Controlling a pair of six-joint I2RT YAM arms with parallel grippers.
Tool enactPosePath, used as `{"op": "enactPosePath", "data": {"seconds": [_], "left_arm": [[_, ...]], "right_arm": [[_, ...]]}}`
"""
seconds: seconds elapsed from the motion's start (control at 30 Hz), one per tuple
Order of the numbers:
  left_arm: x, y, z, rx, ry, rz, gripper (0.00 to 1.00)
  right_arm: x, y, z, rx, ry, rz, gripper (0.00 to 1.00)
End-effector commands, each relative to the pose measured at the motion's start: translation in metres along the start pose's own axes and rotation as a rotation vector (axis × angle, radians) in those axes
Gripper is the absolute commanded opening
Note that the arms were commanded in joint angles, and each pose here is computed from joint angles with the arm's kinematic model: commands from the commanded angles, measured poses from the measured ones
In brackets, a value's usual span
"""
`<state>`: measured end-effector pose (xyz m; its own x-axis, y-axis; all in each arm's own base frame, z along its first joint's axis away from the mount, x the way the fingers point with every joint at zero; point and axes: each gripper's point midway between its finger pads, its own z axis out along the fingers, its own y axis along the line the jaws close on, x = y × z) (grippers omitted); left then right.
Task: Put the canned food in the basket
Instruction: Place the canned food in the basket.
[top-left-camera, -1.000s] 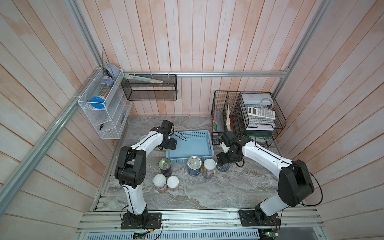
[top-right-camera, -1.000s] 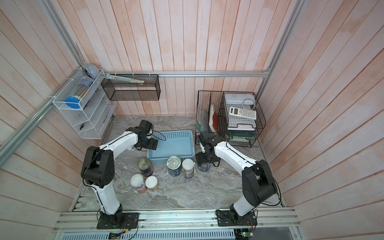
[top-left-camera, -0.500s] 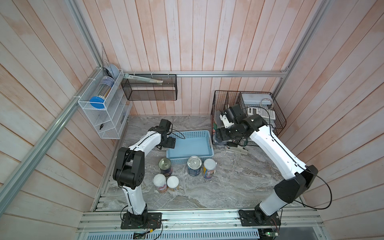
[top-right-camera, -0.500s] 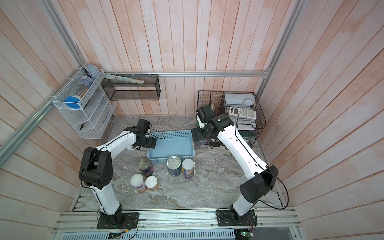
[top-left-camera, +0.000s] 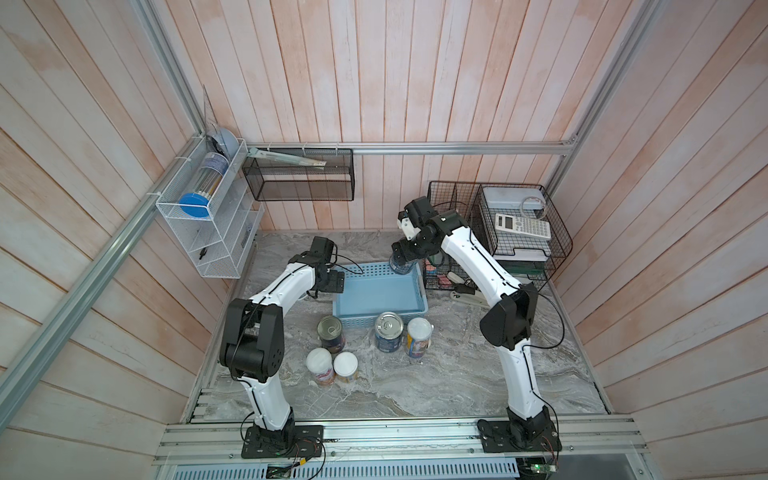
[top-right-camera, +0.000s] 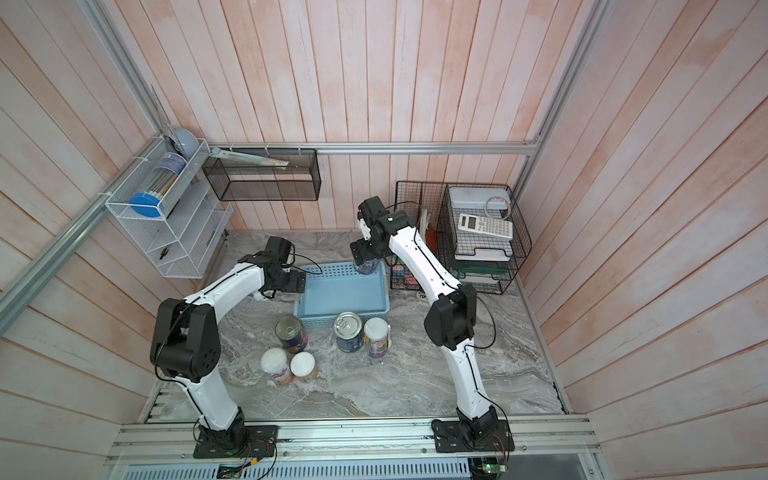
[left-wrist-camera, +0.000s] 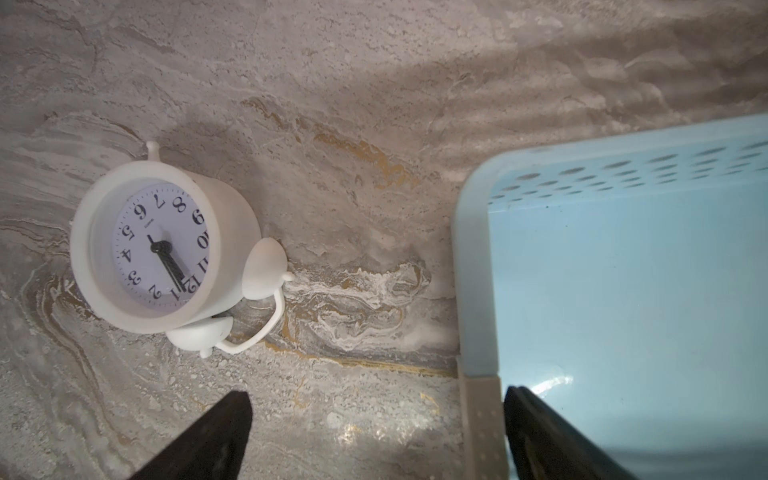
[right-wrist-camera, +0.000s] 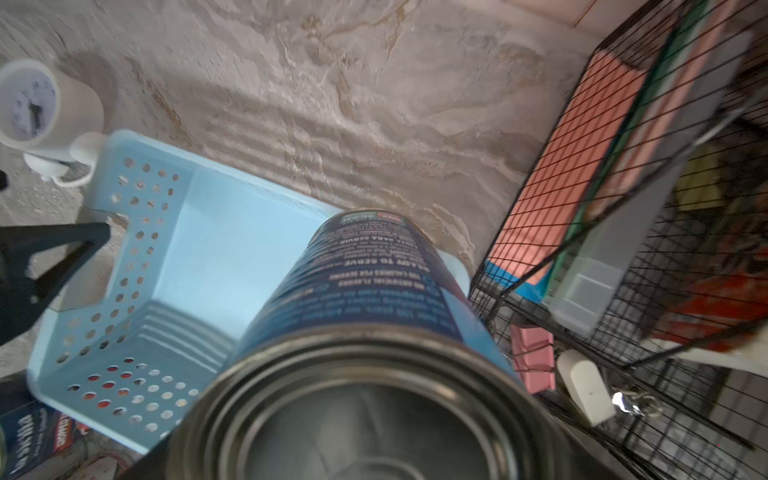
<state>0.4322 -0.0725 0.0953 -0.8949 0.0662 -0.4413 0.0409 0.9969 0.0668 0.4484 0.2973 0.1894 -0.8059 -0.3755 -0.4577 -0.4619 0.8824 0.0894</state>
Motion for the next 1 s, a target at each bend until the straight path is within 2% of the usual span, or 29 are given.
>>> {"op": "enactPosePath", "data": {"seconds": [0.0, 0.27, 0.73, 0.97], "left_arm": [[-0.005, 0.004, -0.006, 0.003, -0.030, -0.024, 1.00], [-0.004, 0.005, -0.005, 0.006, -0.024, -0.028, 1.00], [-0.002, 0.006, -0.002, 0.001, -0.017, -0.026, 1.00], [-0.002, 0.006, -0.002, 0.000, -0.017, -0.027, 1.00]], "right_arm": [[-0.012, 0.015, -0.028, -0.063, -0.065, -0.035, 0.39], [0.032, 0.008, 0.003, -0.043, 0.080, -0.073, 0.39], [0.064, 0.003, 0.035, -0.022, 0.211, -0.099, 0.43], [0.088, 0.001, 0.051, -0.025, 0.301, -0.103, 0.53]]}}
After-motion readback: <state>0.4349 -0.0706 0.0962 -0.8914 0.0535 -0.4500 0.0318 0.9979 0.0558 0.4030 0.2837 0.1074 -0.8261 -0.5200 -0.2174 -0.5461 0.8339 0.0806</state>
